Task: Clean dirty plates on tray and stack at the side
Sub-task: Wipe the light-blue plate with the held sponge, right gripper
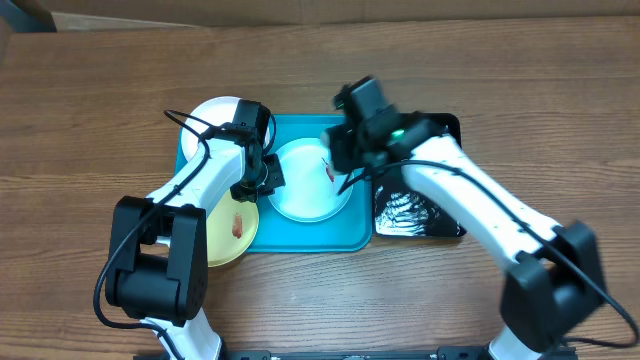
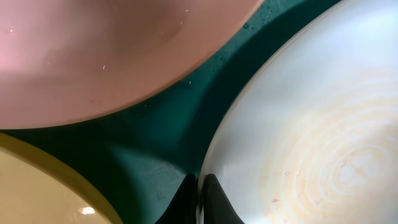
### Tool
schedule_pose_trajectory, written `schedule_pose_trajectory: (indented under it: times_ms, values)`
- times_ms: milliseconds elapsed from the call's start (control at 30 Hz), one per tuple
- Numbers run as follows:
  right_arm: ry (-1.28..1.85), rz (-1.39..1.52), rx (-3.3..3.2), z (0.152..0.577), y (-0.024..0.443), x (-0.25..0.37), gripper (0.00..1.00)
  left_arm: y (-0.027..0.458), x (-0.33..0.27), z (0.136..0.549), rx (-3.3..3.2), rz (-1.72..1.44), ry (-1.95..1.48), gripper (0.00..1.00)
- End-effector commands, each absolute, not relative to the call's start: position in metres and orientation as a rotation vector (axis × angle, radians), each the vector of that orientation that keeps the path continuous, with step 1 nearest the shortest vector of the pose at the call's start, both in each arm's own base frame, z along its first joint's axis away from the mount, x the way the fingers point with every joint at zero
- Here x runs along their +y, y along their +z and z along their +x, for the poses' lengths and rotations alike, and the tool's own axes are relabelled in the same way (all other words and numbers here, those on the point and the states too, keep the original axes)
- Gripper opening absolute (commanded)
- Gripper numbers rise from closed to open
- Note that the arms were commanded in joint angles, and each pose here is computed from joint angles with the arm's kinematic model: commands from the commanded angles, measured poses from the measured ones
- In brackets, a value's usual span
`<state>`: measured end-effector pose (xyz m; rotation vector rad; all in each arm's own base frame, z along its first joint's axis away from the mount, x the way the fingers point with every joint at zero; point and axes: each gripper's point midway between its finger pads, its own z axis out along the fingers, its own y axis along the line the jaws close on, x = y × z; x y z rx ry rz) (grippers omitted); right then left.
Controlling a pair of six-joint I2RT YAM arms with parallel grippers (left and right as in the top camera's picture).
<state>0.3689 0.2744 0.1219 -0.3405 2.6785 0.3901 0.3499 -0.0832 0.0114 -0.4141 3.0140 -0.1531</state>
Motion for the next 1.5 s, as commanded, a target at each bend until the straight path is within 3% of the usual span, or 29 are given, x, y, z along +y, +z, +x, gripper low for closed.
schedule_pose_trajectory:
  times_ms: [0,233,733,1267,1367,1467]
  values:
    - [0.224,-0.331,2.658,0.38,0.099,0.277,0.04,0.006,-0.082,0.347,3.022,-0.438,-0.122,0.04]
    - [0.026,-0.344,2.612,0.393,0.066,0.279,0.04,0.006,-0.082,0.346,3.026,-0.439,-0.12,0.04]
    - [-0.069,-0.371,2.713,0.388,-0.002,0.274,0.04,0.006,-0.082,0.344,3.035,-0.44,-0.114,0.04]
    - [0.546,-0.482,2.913,0.334,-0.006,0.338,0.04,0.006,-0.082,0.345,3.029,-0.438,-0.117,0.04]
    - [0.702,-0.502,2.899,0.332,0.006,0.352,0.04,0.006,-0.082,0.346,3.026,-0.438,-0.119,0.04]
    - [0.804,-0.463,2.834,0.356,0.049,0.355,0.04,0.006,-0.082,0.346,3.025,-0.437,-0.12,0.04]
